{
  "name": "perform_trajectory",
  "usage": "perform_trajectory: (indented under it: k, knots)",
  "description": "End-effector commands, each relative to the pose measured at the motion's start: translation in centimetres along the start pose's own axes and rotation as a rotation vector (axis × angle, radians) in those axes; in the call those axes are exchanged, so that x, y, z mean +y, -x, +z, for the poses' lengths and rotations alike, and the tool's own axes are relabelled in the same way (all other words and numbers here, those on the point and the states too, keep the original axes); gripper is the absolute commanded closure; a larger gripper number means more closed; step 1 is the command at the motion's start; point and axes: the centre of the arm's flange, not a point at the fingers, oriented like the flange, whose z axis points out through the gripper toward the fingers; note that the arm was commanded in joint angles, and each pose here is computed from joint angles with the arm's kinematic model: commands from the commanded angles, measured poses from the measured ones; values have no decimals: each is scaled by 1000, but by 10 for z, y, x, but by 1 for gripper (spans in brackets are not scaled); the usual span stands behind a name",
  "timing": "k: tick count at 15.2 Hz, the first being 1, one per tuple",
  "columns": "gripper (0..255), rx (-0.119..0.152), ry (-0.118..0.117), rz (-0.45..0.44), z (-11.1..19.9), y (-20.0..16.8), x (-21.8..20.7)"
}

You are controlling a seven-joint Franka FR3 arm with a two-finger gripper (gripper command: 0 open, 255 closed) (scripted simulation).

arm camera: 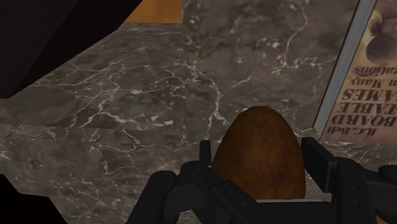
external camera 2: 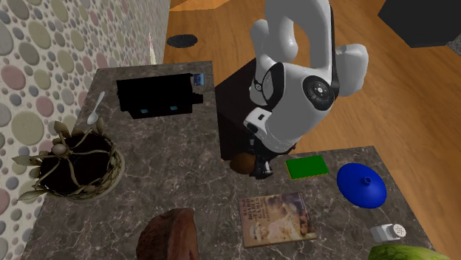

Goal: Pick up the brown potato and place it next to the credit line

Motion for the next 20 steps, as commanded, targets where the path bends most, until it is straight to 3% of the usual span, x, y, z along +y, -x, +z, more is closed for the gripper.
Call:
perform_trajectory:
  k: [1, 12, 20]
  knots:
    - [255, -1, 0, 0, -11, -2, 1]
    - [255, -1, 0, 0, -63, -18, 5]
    - [255, -1, 0, 0, -48, -47, 105]
